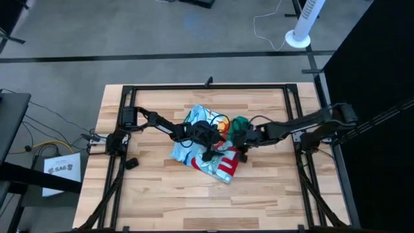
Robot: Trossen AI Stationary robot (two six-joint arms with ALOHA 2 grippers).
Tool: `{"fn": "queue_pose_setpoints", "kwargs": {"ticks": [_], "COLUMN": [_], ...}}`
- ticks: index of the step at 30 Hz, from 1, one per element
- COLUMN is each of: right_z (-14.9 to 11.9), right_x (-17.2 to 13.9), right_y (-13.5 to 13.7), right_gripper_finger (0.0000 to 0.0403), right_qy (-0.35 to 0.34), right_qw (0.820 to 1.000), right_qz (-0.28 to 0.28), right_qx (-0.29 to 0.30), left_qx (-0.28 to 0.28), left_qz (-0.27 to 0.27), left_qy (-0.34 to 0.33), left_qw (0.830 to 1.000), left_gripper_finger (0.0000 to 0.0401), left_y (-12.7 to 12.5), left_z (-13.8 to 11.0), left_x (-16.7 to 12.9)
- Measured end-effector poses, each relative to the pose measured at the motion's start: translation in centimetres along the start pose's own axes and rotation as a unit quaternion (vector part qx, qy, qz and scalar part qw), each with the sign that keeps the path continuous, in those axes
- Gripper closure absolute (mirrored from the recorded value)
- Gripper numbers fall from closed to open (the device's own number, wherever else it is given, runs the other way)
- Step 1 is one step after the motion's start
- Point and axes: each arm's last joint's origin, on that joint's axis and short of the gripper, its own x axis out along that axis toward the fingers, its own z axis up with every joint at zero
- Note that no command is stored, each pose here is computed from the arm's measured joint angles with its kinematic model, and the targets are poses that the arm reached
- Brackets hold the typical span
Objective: Roll towel
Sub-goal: Roll the multicolor dinosaur print towel
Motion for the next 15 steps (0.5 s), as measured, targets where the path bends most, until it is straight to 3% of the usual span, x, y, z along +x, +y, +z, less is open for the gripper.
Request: {"fn": "queue_pose_setpoints", "kwargs": {"ticks": [8, 12, 15], "right_z": [-3.4, -6.2, -7.1], "right_x": [-3.6, -2.2, -0.5], "right_y": [-0.2, 0.2, 0.2], "right_gripper_finger": [0.0337, 0.0337, 0.0337], "right_qy": [0.086, 0.103, 0.071], "right_qw": [0.995, 0.994, 0.997], "right_qz": [-0.027, -0.028, -0.024], "right_qx": [0.04, 0.034, 0.038], "left_qx": [-0.044, -0.061, -0.064], "left_qz": [0.058, 0.061, 0.058], "left_qy": [-0.016, -0.039, -0.041], "left_qw": [0.997, 0.996, 0.995], "left_gripper_finger": [0.0077, 0.0077, 0.0077], "left_y": [0.2, 0.3, 0.2], "left_z": [-0.1, -0.5, -0.6], "left_x": [0.3, 1.2, 2.0]}}
